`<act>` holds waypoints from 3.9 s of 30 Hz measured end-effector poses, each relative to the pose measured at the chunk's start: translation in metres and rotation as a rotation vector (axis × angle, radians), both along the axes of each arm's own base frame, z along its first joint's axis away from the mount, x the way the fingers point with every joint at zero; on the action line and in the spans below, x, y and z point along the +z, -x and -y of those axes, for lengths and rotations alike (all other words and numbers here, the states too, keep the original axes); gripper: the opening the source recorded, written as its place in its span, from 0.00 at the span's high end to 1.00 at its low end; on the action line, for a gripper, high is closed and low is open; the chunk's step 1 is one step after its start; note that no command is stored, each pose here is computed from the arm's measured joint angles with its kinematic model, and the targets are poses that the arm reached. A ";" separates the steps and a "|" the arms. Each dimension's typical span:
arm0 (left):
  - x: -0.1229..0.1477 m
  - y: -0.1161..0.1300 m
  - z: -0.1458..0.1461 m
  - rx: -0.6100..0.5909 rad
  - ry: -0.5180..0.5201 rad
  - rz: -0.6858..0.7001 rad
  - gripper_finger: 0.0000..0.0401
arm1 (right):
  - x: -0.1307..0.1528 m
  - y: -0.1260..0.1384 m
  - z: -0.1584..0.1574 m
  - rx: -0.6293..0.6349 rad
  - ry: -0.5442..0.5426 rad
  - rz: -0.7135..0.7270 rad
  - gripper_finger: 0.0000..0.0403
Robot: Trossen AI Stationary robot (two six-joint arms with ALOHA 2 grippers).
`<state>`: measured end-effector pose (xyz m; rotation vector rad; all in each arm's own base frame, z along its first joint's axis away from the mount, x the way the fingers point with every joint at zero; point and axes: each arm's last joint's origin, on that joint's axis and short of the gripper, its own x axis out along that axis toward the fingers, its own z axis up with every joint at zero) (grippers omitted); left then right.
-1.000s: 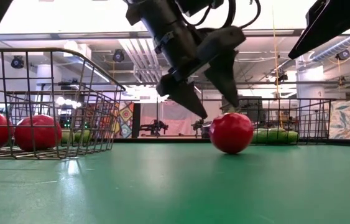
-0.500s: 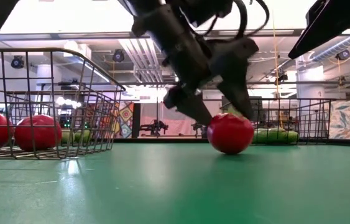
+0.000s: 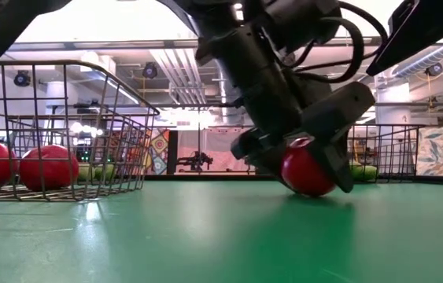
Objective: Sort produce into baskets
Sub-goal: Put the tomato into the golden wire basket, then put the lime into the left black wire basket
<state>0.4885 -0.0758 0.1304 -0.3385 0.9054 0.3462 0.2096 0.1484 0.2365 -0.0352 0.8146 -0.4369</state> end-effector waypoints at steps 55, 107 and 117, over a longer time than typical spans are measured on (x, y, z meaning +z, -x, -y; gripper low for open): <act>0.063 0.275 0.012 0.561 0.141 -0.249 0.24 | 0.001 -0.008 0.004 -0.003 0.091 0.084 0.07; 0.083 0.272 0.014 0.383 -0.141 -0.379 0.08 | 0.000 -0.012 0.007 0.056 0.079 0.013 0.07; 0.165 0.288 0.052 0.209 -0.400 -0.022 0.08 | 0.043 -0.010 -0.027 0.301 -0.203 -0.105 0.07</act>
